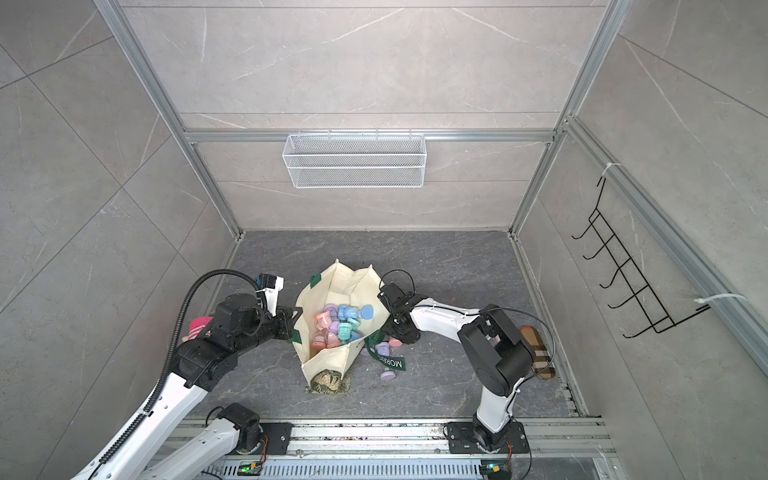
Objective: Put the hourglass into the canvas bag
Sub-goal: Pick up the hourglass from the center of the board.
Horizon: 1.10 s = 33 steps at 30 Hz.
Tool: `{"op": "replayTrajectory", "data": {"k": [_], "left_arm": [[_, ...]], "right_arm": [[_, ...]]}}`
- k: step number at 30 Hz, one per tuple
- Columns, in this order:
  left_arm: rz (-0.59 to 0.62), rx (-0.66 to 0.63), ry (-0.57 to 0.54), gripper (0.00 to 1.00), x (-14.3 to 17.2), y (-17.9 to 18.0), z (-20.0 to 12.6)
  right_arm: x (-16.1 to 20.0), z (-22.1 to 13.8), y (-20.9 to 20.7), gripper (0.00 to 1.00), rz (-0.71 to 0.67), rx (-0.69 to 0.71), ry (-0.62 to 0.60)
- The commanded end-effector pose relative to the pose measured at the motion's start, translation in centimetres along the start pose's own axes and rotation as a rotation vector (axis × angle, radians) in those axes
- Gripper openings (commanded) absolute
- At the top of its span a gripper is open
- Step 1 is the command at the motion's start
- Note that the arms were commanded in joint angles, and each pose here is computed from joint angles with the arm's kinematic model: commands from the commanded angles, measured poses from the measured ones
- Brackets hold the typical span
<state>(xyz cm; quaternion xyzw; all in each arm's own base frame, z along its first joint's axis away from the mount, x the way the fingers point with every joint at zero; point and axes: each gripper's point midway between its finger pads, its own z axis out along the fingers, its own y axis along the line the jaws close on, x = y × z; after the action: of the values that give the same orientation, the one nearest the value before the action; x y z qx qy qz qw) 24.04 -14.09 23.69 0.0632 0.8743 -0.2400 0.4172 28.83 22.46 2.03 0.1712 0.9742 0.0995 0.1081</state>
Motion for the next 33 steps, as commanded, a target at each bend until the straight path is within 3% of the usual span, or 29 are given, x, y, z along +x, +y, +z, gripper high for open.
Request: {"op": "replayTrajectory", "data": {"k": [1, 8, 15, 20, 33], "left_arm": [[0.028, 0.055, -0.124, 0.0, -3.0, -1.5, -1.3], [0.028, 0.055, -0.124, 0.0, -3.0, -1.5, -1.3], [0.028, 0.053, -0.122, 0.0, -3.0, -1.4, -1.2], [0.028, 0.056, -0.122, 0.0, -3.0, -1.5, -1.2], [0.027, 0.053, -0.124, 0.0, -3.0, -1.4, -1.3]], "right_arm": [[0.5, -0.4, -3.1, 0.48, 0.048, 0.087, -0.002], [0.4, -0.5, -5.2, 0.46, 0.086, 0.112, -0.007], [0.2, -1.0, -5.8, 0.29, 0.099, 0.115, -0.02], [-0.3, -1.8, -6.3, 0.22, 0.111, 0.111, -0.039], [-1.3, -4.5, -6.0, 0.16, 0.115, 0.066, -0.085]]}}
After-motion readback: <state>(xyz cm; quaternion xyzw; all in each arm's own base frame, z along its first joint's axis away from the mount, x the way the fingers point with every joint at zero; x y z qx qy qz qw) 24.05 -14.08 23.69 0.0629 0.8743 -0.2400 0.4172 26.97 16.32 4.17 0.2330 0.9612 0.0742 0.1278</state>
